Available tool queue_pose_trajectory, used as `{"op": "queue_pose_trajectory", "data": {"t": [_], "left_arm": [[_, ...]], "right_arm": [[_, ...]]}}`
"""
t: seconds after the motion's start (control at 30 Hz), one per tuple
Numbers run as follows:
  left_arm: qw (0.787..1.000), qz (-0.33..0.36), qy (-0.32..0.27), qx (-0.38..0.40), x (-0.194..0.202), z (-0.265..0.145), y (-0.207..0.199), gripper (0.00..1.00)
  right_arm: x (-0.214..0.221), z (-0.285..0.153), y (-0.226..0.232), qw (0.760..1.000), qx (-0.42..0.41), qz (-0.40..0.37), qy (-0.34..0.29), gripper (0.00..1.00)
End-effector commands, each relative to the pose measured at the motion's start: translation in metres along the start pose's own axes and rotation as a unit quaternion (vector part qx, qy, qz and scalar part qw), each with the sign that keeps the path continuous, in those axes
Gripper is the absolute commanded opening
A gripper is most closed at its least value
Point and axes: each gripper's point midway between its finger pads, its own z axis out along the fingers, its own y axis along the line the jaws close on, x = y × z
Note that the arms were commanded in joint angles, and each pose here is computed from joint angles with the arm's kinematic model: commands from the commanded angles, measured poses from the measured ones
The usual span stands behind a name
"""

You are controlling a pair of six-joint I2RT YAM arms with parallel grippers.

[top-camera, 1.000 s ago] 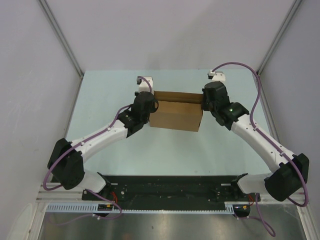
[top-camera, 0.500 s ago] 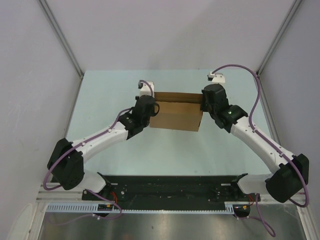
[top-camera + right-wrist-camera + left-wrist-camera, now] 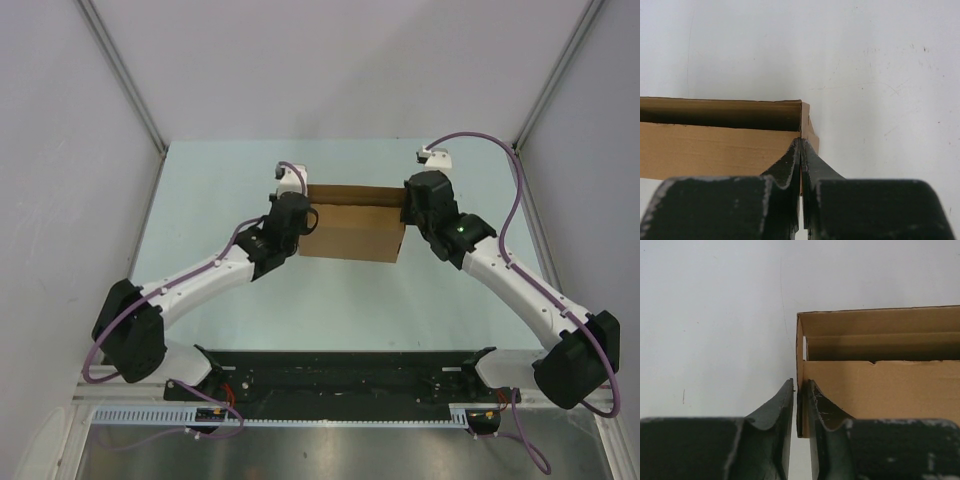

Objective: Fold the paper box

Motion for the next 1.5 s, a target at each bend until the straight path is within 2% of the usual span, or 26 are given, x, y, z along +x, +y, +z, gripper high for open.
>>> {"op": "queue_pose_trajectory", "data": {"t": [0.0,0.37,0.73,1.0,1.37,1.43,1.47], "left_arm": [[1.0,0.017,0.013,-0.015,0.005,-0.012,0.016,0.24],[1.0,0.001,-0.019,-0.011,-0.018,-0.023,0.03,0.37],[0.996,-0.057,-0.049,0.055,-0.044,-0.024,0.023,0.44],[0.993,-0.033,-0.063,0.093,-0.053,-0.016,0.008,0.51],[0.995,-0.015,-0.041,0.092,-0.039,0.008,0.016,0.5],[0.995,-0.015,-0.04,0.093,-0.038,0.009,0.017,0.48],[0.995,-0.017,-0.041,0.093,-0.04,0.01,0.018,0.44]], "right_arm": [[0.037,-0.002,-0.007,0.998,0.008,-0.023,0.058,0.0],[0.037,-0.001,-0.006,0.998,0.006,-0.024,0.058,0.0],[0.037,-0.001,-0.004,0.998,0.003,-0.023,0.058,0.0],[0.038,0.001,-0.003,0.998,0.001,-0.025,0.059,0.0],[0.038,0.002,-0.002,0.998,-0.002,-0.026,0.06,0.0],[0.039,0.002,-0.002,0.998,-0.002,-0.026,0.061,0.0],[0.039,0.002,-0.001,0.998,-0.003,-0.025,0.06,0.0]]}}
